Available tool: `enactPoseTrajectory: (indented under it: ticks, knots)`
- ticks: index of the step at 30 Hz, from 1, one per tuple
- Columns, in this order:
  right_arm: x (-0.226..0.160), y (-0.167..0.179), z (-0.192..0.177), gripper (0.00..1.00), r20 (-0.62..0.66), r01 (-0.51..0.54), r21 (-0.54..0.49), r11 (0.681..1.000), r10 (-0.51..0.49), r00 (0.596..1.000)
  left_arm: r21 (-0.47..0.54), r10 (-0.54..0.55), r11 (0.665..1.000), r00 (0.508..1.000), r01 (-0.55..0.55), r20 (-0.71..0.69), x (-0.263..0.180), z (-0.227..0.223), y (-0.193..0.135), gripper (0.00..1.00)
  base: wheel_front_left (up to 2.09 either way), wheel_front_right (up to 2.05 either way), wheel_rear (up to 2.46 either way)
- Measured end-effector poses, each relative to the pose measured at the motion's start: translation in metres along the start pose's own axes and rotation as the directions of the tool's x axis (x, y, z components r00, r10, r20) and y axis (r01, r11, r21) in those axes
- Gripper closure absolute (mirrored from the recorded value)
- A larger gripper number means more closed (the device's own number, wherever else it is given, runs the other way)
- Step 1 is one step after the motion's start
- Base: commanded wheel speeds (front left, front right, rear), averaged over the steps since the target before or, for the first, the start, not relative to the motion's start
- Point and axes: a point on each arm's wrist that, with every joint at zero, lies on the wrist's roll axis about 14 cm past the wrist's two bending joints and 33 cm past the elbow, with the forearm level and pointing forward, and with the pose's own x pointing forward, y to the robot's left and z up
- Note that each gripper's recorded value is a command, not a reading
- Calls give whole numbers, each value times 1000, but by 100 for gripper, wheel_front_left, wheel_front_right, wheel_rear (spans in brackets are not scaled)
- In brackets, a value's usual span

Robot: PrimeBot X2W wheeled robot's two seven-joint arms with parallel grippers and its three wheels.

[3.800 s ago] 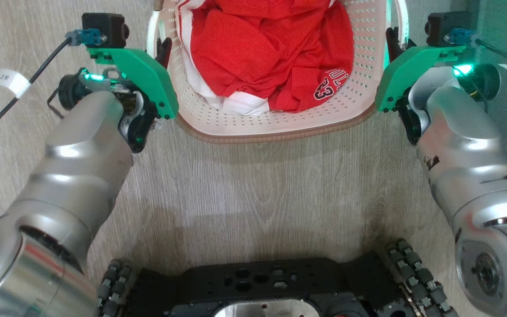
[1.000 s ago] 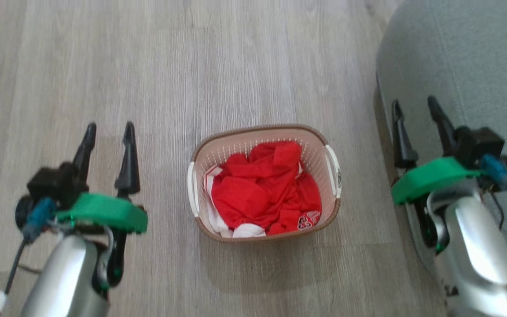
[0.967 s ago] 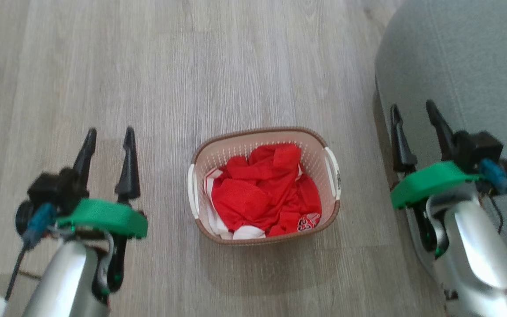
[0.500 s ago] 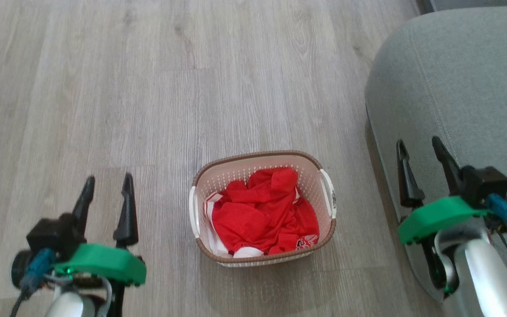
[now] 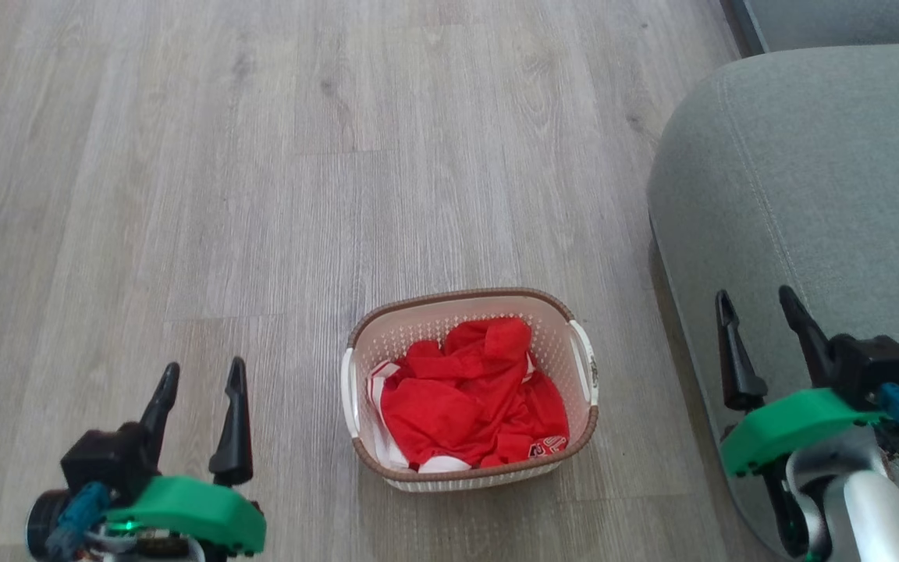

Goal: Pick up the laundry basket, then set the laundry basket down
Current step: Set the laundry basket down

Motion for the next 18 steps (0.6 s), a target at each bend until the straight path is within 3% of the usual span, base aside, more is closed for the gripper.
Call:
enactPoseTrajectory:
  ticks: [18]
  knots:
    - [0, 2, 5, 0, 2, 0, -1, 1000, 0, 1000, 20, 26, 999, 1000, -26, 6, -1, 2, 4, 0, 0, 0, 0]
